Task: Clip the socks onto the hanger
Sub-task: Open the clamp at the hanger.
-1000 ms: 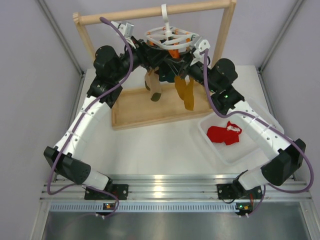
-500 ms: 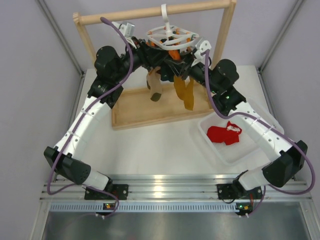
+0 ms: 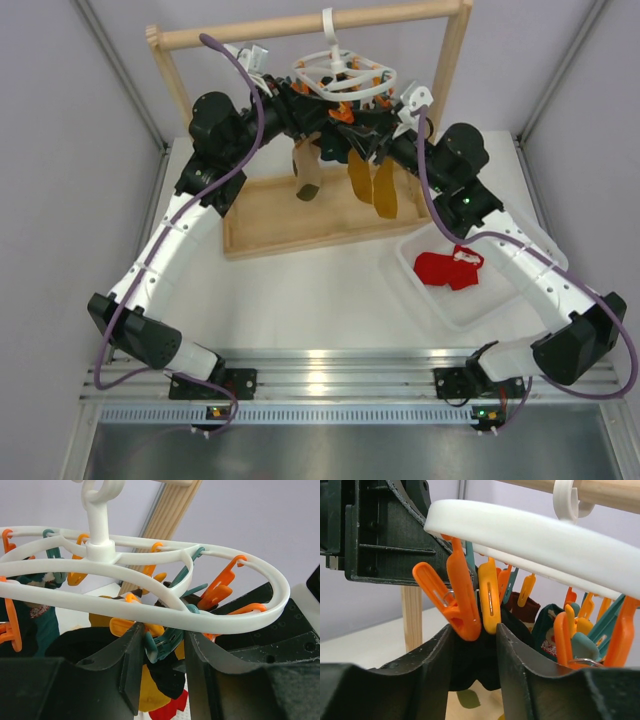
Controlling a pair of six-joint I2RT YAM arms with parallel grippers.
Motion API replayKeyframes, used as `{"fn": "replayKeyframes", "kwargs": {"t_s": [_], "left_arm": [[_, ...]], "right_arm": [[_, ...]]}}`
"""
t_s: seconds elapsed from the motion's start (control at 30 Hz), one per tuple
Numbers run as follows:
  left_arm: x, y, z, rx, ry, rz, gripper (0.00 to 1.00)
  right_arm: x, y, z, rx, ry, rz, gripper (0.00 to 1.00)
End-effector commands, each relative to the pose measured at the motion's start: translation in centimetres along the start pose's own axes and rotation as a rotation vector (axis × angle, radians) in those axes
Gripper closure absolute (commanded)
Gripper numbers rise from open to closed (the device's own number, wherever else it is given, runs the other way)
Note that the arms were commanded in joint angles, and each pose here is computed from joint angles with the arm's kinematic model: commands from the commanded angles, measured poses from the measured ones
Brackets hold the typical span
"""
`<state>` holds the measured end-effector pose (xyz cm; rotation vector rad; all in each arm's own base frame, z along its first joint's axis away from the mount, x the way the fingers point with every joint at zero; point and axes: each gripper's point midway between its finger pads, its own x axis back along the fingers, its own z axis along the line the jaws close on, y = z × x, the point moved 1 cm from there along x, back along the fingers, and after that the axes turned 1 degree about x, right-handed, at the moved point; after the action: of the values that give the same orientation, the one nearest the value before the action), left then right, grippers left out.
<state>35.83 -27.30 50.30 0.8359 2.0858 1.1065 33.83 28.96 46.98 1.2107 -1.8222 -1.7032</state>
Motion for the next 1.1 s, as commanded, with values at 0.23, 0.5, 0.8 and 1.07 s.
{"fn": "replayKeyframes", "kwargs": {"t_s": [0.23, 0.5, 0.8, 1.07], "left_arm": [[1.5, 3.1, -2.1, 0.016, -0.029, -0.084, 1.0], [1.7, 3.2, -2.7, 0.068, -0.043, -0.079, 1.0], [1.8, 2.6, -2.8, 0.122, -0.048, -0.051, 1.0], [1.8, 2.5, -2.2, 0.095, -0.019, -0.053, 0.97]], "right_arm": [[2.4, 1.9, 0.6, 0.009, 0.039, -0.007, 0.7], [3.4, 6.1, 2.3, -0.006, 0.121, -0.093, 0.81], [2.0, 6.1, 3.4, -0.008, 0.17, -0.071, 0.79], [1.7, 5.7, 5.1, -0.054, 0.249, -0.058, 0.88]]}}
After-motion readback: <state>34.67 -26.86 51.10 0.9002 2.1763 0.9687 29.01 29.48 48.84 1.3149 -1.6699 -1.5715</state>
